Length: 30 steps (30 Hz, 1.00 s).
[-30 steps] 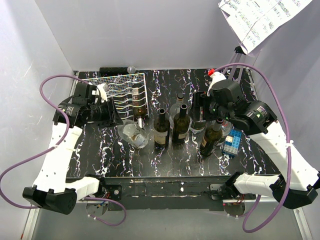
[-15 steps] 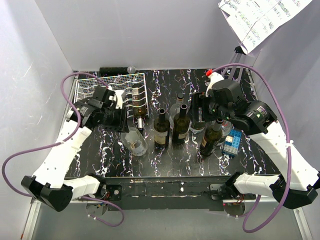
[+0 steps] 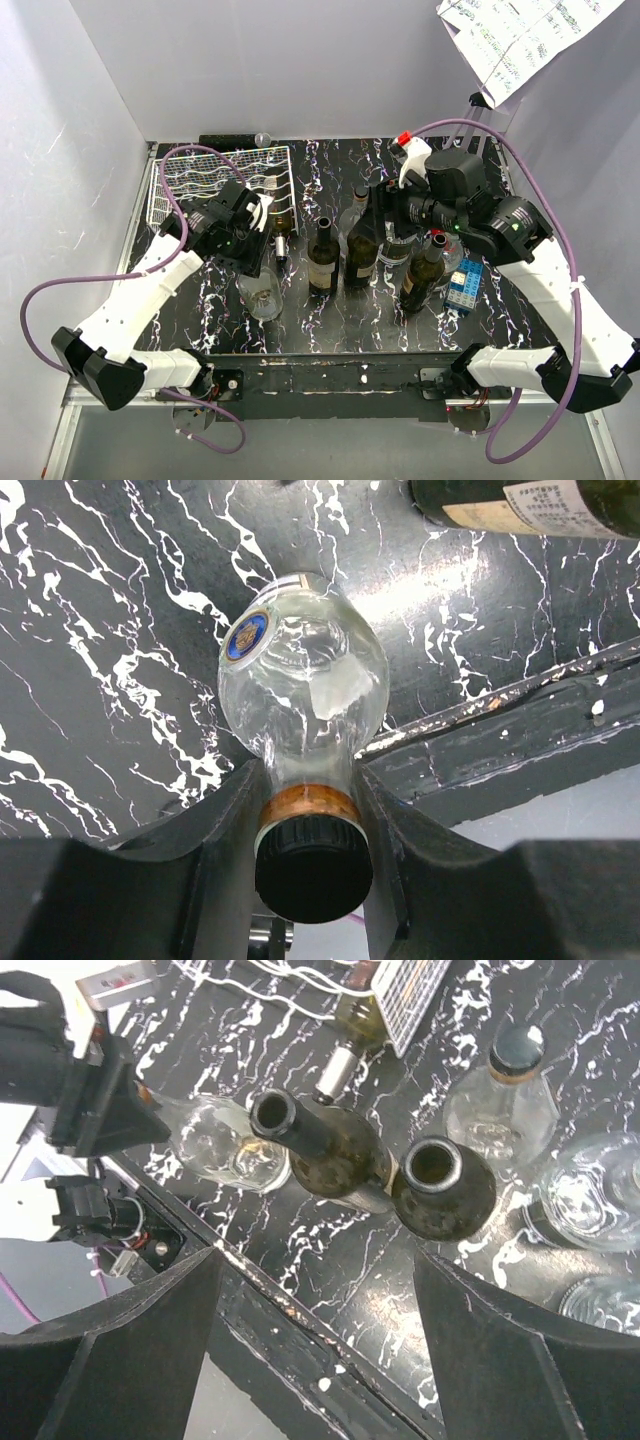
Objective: Put the wine bottle on the wine rack
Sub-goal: Place the wine bottle at the center of the board.
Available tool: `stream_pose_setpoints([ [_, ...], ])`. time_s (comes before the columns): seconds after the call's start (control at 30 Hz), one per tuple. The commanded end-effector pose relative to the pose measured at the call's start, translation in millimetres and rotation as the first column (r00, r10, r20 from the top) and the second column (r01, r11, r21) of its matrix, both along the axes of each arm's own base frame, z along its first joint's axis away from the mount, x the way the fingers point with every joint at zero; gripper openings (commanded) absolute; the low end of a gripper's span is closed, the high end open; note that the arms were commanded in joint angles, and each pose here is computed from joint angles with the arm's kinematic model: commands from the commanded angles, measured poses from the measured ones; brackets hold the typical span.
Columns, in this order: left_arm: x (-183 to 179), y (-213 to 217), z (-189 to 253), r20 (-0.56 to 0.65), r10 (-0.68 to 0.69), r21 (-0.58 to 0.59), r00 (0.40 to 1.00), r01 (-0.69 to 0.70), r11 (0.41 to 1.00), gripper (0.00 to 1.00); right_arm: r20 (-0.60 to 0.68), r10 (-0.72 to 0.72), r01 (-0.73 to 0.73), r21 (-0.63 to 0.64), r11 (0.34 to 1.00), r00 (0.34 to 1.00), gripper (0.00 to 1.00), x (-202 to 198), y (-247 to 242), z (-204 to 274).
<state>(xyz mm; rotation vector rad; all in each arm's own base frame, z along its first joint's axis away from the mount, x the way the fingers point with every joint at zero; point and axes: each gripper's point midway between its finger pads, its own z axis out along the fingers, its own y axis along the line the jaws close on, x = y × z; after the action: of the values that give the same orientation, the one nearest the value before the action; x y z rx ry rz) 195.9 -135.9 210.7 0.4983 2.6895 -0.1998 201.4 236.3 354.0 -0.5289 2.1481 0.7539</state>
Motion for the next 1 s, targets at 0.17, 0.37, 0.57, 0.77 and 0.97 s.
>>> stream_pose_setpoints([
  [0.17, 0, -2, 1, 0.073, -0.031, -0.027, 0.997, 0.033, 0.999, 0.09, 0.071, 0.061, -0.067, 0.077, 0.995, 0.996, 0.85, 3, 19, 30],
  [0.37, -1, -1, -1, 0.054, -0.024, -0.014, 0.998, 0.025, 1.0, 0.57, 0.054, 0.04, -0.044, 0.07, 0.997, 0.998, 0.85, 5, 18, 24],
  [0.57, 3, -1, -1, 0.034, -0.008, 0.009, 0.999, 0.007, 1.0, 0.62, 0.054, 0.025, -0.029, 0.064, 0.998, 0.998, 0.84, 5, 15, 21],
  [0.77, 9, -9, 9, 0.041, -0.022, -0.015, 0.999, 0.022, 1.0, 0.52, 0.056, 0.017, -0.02, 0.058, 0.998, 0.998, 0.84, 6, 12, 19],
  [0.97, 6, -11, 5, 0.005, -0.045, 0.0, 0.999, 0.045, 0.999, 0.44, 0.053, 0.01, -0.012, 0.052, 0.999, 0.999, 0.84, 7, 11, 15],
])
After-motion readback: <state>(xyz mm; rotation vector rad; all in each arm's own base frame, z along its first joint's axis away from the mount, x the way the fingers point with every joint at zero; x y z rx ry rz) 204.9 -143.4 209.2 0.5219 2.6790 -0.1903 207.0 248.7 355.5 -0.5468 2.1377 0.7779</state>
